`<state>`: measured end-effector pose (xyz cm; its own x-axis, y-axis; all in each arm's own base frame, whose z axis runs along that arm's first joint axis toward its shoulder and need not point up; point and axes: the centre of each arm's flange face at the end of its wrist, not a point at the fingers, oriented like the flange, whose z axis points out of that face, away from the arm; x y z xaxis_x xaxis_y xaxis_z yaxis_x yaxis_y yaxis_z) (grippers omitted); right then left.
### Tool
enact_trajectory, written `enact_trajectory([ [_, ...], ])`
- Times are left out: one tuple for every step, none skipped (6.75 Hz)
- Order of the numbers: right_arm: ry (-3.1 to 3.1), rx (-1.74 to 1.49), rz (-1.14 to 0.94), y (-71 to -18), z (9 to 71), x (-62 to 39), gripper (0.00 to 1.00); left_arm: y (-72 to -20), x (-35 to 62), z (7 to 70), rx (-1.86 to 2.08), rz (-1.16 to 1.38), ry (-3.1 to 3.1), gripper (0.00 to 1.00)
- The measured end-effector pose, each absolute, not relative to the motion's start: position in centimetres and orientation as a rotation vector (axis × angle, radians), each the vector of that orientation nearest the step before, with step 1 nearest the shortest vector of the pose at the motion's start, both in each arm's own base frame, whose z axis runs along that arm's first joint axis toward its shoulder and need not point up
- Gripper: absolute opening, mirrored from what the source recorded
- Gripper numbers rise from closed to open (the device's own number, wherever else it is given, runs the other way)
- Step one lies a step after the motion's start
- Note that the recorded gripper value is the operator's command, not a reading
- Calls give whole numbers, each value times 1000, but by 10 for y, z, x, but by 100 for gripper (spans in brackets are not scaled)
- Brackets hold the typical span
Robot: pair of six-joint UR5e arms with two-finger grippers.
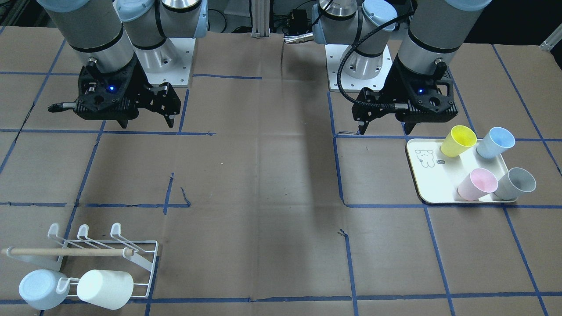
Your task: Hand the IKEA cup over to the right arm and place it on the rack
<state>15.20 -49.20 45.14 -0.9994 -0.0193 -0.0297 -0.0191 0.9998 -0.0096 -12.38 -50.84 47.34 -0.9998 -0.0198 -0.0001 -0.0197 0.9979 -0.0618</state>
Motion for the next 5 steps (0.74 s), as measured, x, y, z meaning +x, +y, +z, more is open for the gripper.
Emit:
enact_trajectory([
  [3111, -28, -14, -492, 451, 152, 100, -508, -124, 473, -32, -97, 3140, 100],
  [3111, -29, -12, -492, 451, 152, 100, -508, -124, 473, -33, -97, 3140, 100],
  [3112, -29, -11, -492, 450, 151, 100, -508, -124, 473, -33, -97, 3140, 100],
  [3112, -29, -11, -493, 450, 151, 100, -508, -124, 473, -33, -97, 3141, 100],
  [3113, -29, -10, -493, 450, 151, 100, -508, -124, 473, -33, -97, 3141, 100],
])
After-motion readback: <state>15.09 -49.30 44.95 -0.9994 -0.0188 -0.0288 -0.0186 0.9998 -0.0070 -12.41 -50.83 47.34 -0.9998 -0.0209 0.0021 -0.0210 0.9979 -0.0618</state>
